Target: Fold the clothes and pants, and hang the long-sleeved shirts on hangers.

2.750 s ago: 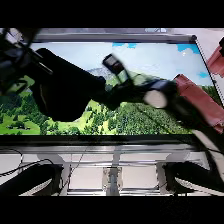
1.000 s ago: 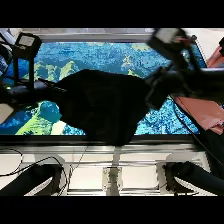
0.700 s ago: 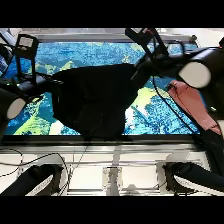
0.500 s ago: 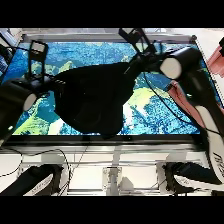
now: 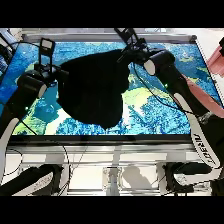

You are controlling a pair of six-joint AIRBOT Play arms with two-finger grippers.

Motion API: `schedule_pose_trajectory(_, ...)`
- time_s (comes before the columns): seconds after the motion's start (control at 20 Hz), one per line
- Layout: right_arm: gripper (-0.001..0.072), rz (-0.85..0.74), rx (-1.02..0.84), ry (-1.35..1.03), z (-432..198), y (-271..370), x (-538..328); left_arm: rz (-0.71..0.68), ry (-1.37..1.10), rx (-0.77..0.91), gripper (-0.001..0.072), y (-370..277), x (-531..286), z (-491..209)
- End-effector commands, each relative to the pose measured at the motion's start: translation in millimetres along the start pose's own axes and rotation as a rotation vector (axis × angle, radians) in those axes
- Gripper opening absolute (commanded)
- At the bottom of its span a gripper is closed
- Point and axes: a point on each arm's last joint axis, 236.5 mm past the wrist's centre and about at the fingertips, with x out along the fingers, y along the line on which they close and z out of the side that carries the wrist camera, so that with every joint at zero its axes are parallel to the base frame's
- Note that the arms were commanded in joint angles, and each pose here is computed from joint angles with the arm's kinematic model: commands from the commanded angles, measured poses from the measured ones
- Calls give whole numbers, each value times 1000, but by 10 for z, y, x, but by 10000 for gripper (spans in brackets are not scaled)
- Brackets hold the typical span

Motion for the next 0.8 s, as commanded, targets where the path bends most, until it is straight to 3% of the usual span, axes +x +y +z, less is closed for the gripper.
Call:
schedule_pose_trajectory(0.0, 12, -59, 28, -6, 134, -382, -138, -5, -150, -59, 48, 77, -236, 584)
schedule_pose_trajectory(0.2, 13, -98, -16, -31, 615, -715, -880, -63, -321, -82, 48, -69, -1027, 1251)
schedule_pose_trajectory(0.35, 13, -100, -63, 0, 758, -844, -1727, -176, -398, -191, 48, -295, -1734, 1471)
schedule_pose_trajectory(0.75, 11, 22, -8, -54, 738, -513, -3497, -758, -349, -603, 47, -1288, -2926, 1618)
